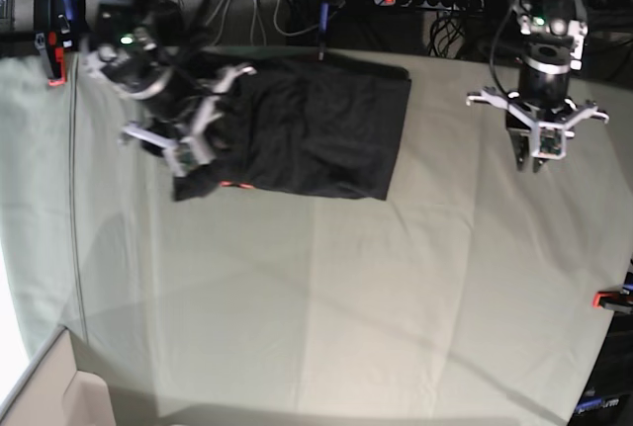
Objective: Layout the t-shirt on the table in an organized manner, then fold the t-shirt properly
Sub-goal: 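Lift the strip's other end with the right gripper toward the middle, then fold the held end over onto the stack with the right gripper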
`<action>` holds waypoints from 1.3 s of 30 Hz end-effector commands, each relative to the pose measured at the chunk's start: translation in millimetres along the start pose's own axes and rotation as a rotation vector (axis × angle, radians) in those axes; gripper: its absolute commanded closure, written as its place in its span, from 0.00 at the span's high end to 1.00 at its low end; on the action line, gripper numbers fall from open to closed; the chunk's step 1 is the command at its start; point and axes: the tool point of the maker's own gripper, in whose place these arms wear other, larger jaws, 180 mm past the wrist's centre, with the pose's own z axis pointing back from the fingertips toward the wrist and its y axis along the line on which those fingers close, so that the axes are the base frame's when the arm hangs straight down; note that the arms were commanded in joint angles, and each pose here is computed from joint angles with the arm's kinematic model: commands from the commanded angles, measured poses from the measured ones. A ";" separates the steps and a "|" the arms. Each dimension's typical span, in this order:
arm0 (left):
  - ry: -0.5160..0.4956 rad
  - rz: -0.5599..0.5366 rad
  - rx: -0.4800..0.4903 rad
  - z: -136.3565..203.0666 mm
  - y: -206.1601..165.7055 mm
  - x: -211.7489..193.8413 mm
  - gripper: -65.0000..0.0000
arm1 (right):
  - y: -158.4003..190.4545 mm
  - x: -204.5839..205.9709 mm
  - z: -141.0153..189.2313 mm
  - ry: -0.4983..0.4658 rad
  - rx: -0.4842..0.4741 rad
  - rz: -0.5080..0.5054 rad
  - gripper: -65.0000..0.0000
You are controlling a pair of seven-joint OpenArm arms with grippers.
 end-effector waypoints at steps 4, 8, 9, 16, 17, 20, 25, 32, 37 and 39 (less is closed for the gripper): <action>-0.037 0.001 0.051 4.0 17.4 8.7 0.15 | 23.7 27.4 -3.5 -0.087 0.069 0.028 0.00; -0.038 0.037 0.099 8.1 26.2 8.8 0.15 | 40.6 42.1 -12.4 -0.108 0.122 0.065 0.00; -0.035 0.047 0.104 8.7 25.7 7.8 0.15 | 45.3 42.4 -16.2 -0.105 0.139 0.071 0.00; -0.056 0.056 0.119 11.5 28.5 16.1 0.15 | 60.6 54.1 -40.6 -0.105 0.207 0.095 0.00; -0.058 0.060 0.120 11.9 27.8 17.3 0.15 | 64.6 56.4 -42.5 -0.107 0.218 0.103 0.00; -0.063 0.060 0.122 12.5 28.3 19.8 0.15 | 80.0 63.7 -43.9 -0.121 0.257 0.135 0.00; -0.064 0.057 0.144 14.5 36.5 20.3 0.15 | 96.6 72.2 -47.2 -0.134 0.301 0.173 0.00; -0.055 0.061 0.224 20.5 64.4 15.9 0.15 | 101.3 62.2 -61.3 -0.095 0.329 0.160 0.00; -0.060 0.060 0.225 20.0 65.0 17.7 0.15 | 100.0 61.9 -65.5 -0.084 0.332 0.162 0.00; -0.061 0.062 0.221 19.3 63.1 18.3 0.15 | 99.9 64.1 -64.9 -0.090 0.330 0.165 0.00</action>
